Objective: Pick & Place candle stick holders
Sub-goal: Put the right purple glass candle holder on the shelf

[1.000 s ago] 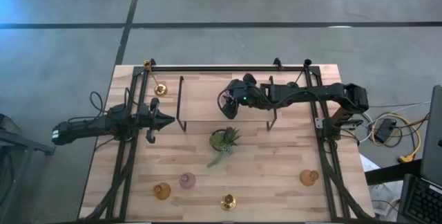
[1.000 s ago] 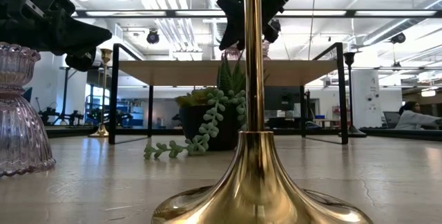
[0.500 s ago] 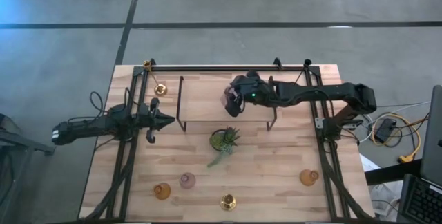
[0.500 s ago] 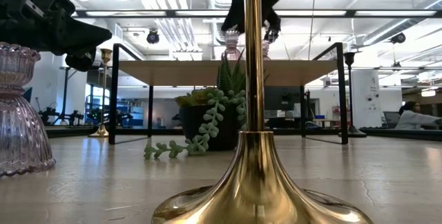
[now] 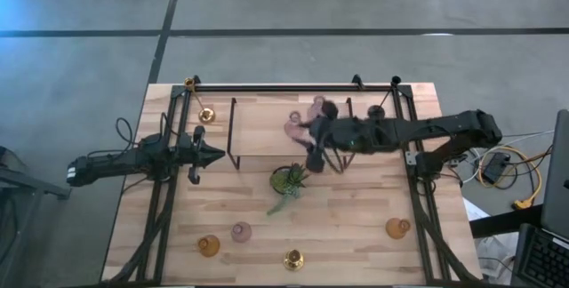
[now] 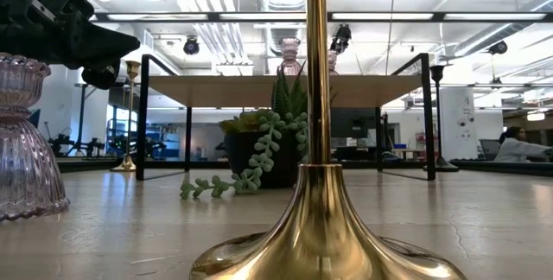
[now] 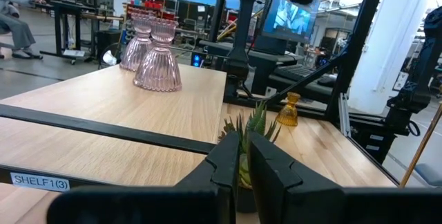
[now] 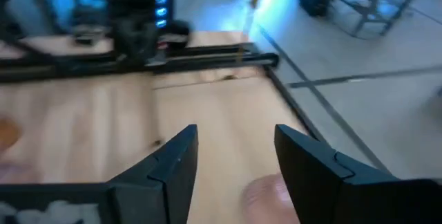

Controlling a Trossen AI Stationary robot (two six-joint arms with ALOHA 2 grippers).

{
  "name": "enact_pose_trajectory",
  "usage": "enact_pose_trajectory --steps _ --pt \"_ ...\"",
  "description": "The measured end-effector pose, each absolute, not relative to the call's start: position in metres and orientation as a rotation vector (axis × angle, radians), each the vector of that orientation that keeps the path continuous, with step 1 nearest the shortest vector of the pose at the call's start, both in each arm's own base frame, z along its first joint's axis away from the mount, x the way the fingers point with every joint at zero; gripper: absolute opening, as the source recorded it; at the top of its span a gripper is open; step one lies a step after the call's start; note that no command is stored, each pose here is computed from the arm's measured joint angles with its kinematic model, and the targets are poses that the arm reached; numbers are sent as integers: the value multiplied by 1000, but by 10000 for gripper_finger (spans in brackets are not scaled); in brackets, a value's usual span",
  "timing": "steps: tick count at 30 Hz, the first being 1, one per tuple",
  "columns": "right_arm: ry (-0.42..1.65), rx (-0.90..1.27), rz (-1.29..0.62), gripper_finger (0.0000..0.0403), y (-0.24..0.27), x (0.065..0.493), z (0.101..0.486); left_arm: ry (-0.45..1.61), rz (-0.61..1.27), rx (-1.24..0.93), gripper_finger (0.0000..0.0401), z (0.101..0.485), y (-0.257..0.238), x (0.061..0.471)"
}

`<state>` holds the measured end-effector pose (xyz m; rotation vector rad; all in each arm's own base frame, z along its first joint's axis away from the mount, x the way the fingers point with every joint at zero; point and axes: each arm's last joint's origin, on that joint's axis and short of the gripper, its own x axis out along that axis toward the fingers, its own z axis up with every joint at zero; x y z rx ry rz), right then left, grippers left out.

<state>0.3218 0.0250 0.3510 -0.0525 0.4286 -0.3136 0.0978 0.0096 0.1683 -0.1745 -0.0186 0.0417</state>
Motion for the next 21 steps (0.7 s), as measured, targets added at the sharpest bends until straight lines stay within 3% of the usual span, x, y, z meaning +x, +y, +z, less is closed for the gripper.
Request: enact_pose_trajectory --steps 7,14,17,21 --pt "315 -77 -224 116 62 325 301 -18 42 -175 35 168 10 98" --pt "70 -23 -317 45 42 315 258 -17 42 -175 35 168 10 98" --pt "70 -7 -292 16 29 315 243 -16 42 -175 35 168 10 98" --pt "79 43 -244 8 12 318 242 -16 42 -175 35 168 10 98"
